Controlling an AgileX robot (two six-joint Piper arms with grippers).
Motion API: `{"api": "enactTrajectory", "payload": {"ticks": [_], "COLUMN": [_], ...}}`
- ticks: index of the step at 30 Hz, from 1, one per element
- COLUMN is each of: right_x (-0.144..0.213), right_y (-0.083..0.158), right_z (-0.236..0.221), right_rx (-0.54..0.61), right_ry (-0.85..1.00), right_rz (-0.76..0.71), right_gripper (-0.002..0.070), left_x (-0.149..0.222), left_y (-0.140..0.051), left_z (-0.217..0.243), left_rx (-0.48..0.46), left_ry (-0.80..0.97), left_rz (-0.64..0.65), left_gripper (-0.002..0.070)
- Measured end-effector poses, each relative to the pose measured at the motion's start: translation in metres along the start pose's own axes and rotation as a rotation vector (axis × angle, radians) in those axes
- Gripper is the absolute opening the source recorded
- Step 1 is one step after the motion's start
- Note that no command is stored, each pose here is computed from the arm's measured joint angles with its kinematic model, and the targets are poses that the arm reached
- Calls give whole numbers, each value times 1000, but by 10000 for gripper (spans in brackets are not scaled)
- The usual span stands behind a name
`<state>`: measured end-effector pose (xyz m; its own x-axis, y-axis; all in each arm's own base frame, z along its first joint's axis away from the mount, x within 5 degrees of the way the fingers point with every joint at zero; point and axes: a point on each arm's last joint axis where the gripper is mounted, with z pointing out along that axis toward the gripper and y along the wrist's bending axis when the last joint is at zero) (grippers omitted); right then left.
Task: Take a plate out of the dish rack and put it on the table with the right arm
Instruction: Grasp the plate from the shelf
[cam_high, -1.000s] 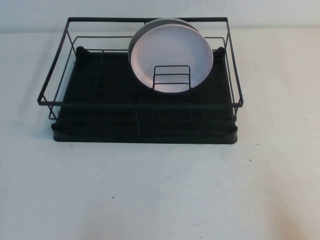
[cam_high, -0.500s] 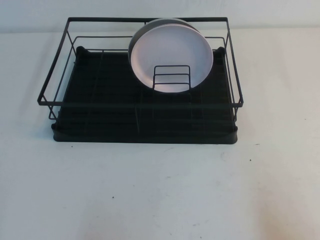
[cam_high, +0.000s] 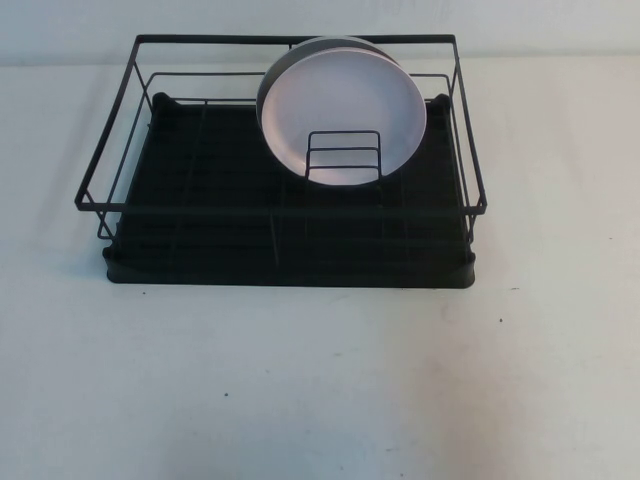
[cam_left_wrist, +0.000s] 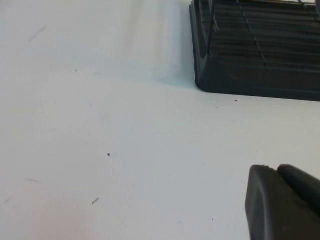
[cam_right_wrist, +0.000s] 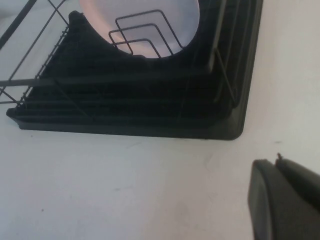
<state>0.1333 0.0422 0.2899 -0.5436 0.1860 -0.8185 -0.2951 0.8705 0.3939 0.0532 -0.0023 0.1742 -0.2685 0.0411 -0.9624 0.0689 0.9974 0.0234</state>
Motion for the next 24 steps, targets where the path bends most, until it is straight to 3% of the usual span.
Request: {"api": "enactTrajectory", "payload": {"ticks": [6,13,24], "right_x": [-70,-131,-164], "right_y": [-5,-18,-4], "right_z": [42,102,209], "right_rx": [-6,-39,-165], "right_ry": [39,75,134], "right_rz": [-145,-188,-320], "right_gripper": [-18,-18,-10], "left_x": [0,0,0], "left_y": [0,0,0], "left_z": [0,0,0], "left_rx": [0,0,0], "left_ry": [0,0,0], "left_rz": [0,0,0], "left_gripper": [-4,-4,-4]}}
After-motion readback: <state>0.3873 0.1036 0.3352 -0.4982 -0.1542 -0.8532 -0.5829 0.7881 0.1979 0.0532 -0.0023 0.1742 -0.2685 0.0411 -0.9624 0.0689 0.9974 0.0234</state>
